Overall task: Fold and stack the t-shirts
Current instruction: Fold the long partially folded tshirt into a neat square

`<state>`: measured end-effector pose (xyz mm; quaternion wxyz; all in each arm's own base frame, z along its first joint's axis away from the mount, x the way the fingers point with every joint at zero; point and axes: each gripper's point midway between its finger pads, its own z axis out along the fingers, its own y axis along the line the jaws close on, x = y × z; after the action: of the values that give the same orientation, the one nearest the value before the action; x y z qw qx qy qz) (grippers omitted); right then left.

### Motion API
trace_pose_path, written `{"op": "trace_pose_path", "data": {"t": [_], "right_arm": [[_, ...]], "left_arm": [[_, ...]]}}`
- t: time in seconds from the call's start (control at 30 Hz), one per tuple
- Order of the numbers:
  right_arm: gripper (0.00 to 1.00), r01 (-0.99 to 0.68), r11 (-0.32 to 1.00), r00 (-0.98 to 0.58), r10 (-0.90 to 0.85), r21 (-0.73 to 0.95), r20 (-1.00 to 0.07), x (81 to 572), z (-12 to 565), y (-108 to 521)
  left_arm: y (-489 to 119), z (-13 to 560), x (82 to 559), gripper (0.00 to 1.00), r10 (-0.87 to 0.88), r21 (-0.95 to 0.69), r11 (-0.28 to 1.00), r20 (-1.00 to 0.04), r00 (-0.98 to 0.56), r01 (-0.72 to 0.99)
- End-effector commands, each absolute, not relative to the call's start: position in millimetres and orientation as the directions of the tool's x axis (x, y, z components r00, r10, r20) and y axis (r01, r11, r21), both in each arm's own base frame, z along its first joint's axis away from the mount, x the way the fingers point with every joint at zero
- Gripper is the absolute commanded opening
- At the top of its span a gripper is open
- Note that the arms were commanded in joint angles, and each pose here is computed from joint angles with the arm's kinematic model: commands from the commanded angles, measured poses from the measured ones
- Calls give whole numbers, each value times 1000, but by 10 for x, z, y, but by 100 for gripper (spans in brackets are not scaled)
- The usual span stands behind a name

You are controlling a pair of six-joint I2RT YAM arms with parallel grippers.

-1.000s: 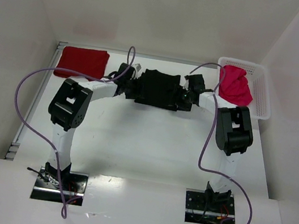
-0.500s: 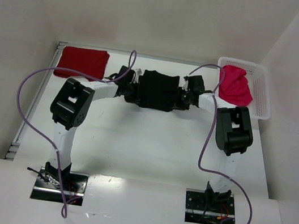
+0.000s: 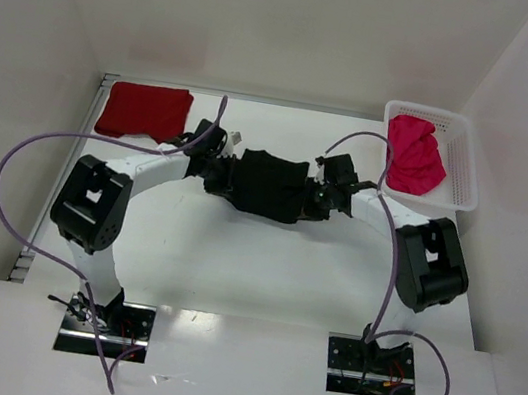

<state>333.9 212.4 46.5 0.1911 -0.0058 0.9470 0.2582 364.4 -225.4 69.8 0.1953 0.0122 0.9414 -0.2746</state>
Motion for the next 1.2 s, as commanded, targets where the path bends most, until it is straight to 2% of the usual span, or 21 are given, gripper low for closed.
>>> {"op": "trace_pose_path", "data": {"t": [0.0,0.03,0.1,0.13,0.2,0.27,0.3,0.33,0.37,0.4,0.43,0.47,0.53,0.63,0.77,0.8,0.93,1.03,1.17], "right_arm": [[12,-93,871,-918,112,483,-379,3176,710,2056],[12,-90,875,-917,114,476,-383,3127,744,2020],[12,-67,882,-924,121,467,-362,3063,713,1981],[12,-62,884,-928,120,464,-352,3037,701,1970],[17,-67,878,-931,116,474,-346,3023,710,1991],[28,-62,874,-942,109,482,-318,2974,670,2006],[33,-58,875,-944,108,480,-311,2955,662,1998],[41,-45,876,-948,114,480,-298,2936,656,1994],[61,-50,874,-945,116,483,-307,2923,717,1989],[69,-51,878,-939,120,477,-323,2942,777,1973],[76,-54,877,-937,121,478,-328,2929,848,1967],[92,-69,880,-928,116,469,-354,2947,898,1946],[100,-105,875,-900,118,472,-419,3010,1135,1943],[100,-170,863,-837,129,476,-532,3239,1427,1996],[100,-209,862,-802,119,461,-585,3550,1439,2089],[97,-213,861,-797,121,462,-592,3621,1434,2118],[84,-233,878,-790,80,419,-607,3901,1284,2174],[83,-199,904,-816,62,380,-574,4005,1042,2145],[78,-201,897,-837,51,394,-545,4017,853,2199]], "left_arm": [[-2266,820,3139,4,-10,-526,838,-286,-958,148],[-2245,853,3087,4,-10,-525,838,-284,-959,147],[-2254,753,2832,4,24,-521,843,-215,-976,136],[-2237,794,2803,4,32,-521,840,-232,-972,152],[-2204,737,2655,12,45,-511,849,-189,-981,137],[-2181,752,2611,22,54,-506,851,-181,-982,140],[-2165,742,2622,38,51,-496,857,-185,-981,138],[-2128,761,2614,45,48,-480,867,-190,-981,135],[-2115,809,2637,50,44,-472,871,-205,-978,138],[-2108,837,2634,57,56,-468,871,-206,-977,149],[-2087,899,2675,74,51,-452,879,-224,-973,150],[-2115,1001,2744,79,57,-456,874,-250,-966,169],[-2140,1146,2798,85,54,-461,868,-277,-959,182],[-2120,1370,2982,92,34,-458,866,-343,-939,199],[-1990,1398,3404,95,-40,-449,877,-419,-907,169],[-1942,1338,3540,95,-62,-451,879,-430,-901,155],[-1876,1273,3872,95,-111,-448,884,-481,-870,135],[-1780,1138,4011,92,-144,-445,890,-476,-868,96],[-1736,947,4129,88,-155,-431,899,-481,-863,78]]}}
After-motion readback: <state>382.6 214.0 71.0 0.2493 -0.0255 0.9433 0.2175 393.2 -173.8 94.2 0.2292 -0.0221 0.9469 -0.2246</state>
